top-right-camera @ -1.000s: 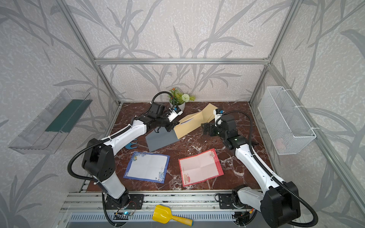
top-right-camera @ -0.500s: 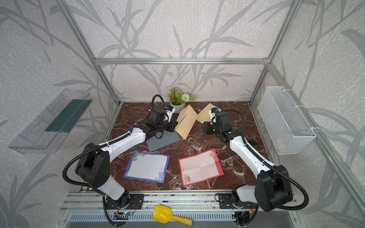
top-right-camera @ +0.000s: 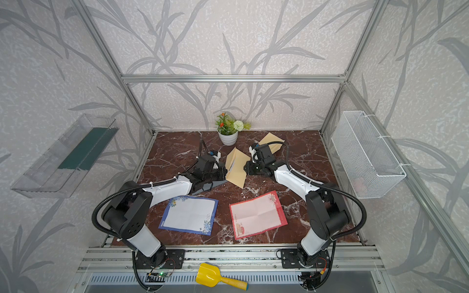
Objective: Fold the letter paper in half and place it into the envelope
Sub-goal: Place the envelope at the center of the board, then fold the envelope flap on the envelope.
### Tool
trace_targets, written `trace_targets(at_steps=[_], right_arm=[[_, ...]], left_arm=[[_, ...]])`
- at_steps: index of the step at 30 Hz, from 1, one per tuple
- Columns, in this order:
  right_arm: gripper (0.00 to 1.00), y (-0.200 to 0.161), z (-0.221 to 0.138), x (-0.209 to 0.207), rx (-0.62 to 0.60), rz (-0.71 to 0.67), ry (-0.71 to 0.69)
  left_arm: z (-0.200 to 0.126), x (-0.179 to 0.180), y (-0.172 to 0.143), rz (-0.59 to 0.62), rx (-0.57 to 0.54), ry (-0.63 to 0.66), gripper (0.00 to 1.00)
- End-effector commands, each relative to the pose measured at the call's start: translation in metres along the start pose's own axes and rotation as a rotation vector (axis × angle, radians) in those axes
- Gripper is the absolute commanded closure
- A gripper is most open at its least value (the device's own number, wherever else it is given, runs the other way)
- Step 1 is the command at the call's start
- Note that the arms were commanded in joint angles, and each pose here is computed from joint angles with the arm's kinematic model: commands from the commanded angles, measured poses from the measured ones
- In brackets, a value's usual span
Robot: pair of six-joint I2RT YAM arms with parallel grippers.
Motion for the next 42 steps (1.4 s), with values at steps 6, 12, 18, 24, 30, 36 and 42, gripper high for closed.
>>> trace_targets(at_steps=[6, 12, 18, 24, 30, 36, 42], right_arm=[[0.72, -0.005, 0.05, -0.003, 0.05, 0.015, -0.02], [0.77, -0.024, 0.073, -0.023, 0.102, 0.05, -0.097], [0.8, -0.034, 0.083, -0.035, 0.13, 0.059, -0.142], [0.81, -0.037, 0.084, -0.037, 0.14, 0.048, -0.152], [0.83, -0.037, 0.082, -0.037, 0.14, 0.042, -0.152], [0.84, -0.039, 0.081, -0.038, 0.147, 0.041, -0.15], [0.84, -0.042, 0.083, -0.038, 0.156, 0.043, -0.148]], left_arm=[[0.027, 0.013, -0.026, -0.082, 0.02, 0.006, 1.0], [0.035, 0.02, -0.039, -0.104, 0.053, 0.009, 1.0], [0.028, 0.02, -0.03, -0.133, 0.046, 0.022, 0.76], [0.003, 0.041, -0.003, -0.187, 0.015, 0.123, 0.21], [-0.003, 0.062, 0.012, -0.182, 0.024, 0.252, 0.5], [0.02, 0.066, 0.016, -0.179, 0.086, 0.274, 0.7], [0.044, 0.061, 0.015, -0.19, 0.129, 0.239, 0.7]])
Point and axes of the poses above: each gripper's point midway between its finger pads, its own z axis out along the fingers, its own x axis along the line the jaws close on, y = z × x, the point moved 2 cm from there along -z, back along the fingers, and after that the axes turned 1 degree about -z, right-handed, at the moved point
